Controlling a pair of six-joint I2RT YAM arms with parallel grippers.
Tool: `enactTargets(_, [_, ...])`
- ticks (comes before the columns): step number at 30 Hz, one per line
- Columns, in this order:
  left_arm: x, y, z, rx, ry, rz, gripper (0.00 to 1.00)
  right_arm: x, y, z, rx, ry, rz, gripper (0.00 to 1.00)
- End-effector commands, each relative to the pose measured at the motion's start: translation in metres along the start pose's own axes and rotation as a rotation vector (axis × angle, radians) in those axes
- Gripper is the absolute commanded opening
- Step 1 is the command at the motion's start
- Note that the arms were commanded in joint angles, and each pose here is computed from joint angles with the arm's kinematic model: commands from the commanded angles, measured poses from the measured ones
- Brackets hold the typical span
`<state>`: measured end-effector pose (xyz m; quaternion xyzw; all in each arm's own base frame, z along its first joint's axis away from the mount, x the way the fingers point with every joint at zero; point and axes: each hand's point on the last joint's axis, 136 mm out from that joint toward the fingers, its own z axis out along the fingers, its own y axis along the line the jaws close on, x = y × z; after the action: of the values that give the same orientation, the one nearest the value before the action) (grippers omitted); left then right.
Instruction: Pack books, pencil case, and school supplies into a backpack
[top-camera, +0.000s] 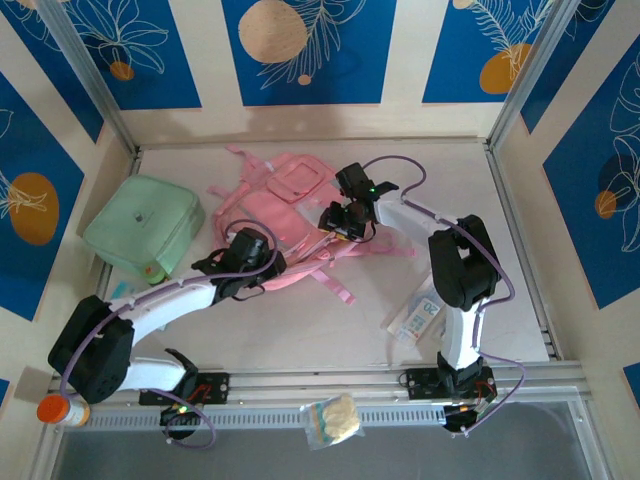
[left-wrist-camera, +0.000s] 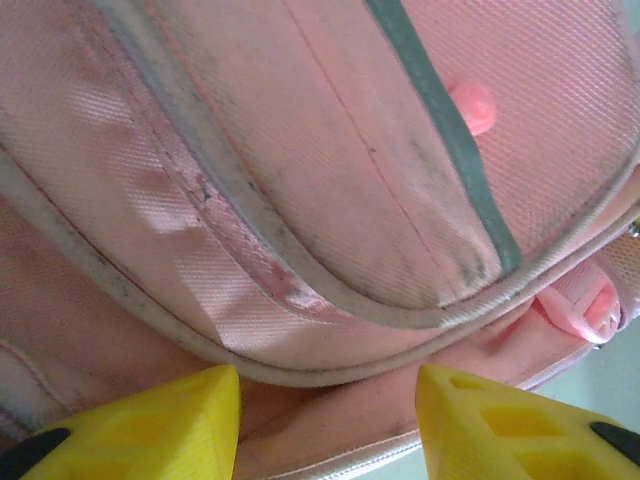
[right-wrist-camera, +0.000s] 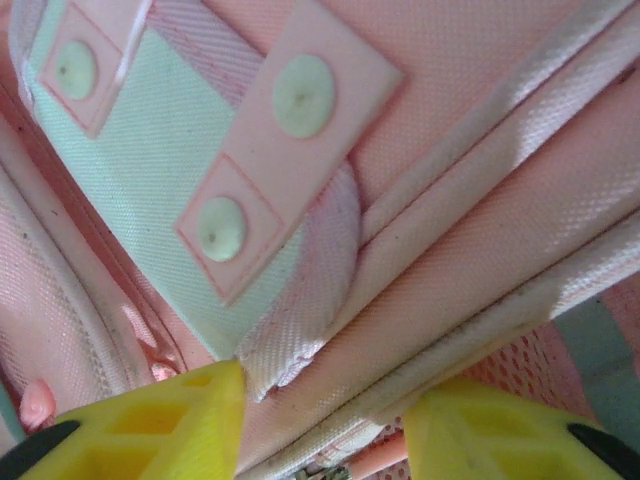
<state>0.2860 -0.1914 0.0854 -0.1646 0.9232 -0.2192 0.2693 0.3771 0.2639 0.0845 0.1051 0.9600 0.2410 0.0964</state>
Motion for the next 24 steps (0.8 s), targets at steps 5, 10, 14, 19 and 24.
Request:
enactTargets(5, [-0.008,0.015,0.005,-0.052,-0.044,0.018,0.49,-0.008,0.006,-0.014,-0.034,-0.029,0.134,0.55])
enactTargets(10, [-0.006,0.018,0.001,-0.066,-0.034,0.000,0.49,0.003,0.006,-0.015,0.002,-0.022,0.205,0.57])
enactTargets(14, [-0.003,0.020,-0.004,-0.046,-0.034,-0.021,0.49,0.018,0.005,-0.011,0.026,-0.043,0.223,0.54])
enactTargets(19, [0.011,0.021,-0.010,-0.023,-0.001,-0.035,0.47,-0.005,-0.012,0.004,0.078,-0.055,0.244,0.41])
enactTargets(24, [0.025,0.040,-0.007,-0.070,0.022,-0.031,0.48,-0.008,-0.015,0.001,0.065,-0.040,0.223,0.47])
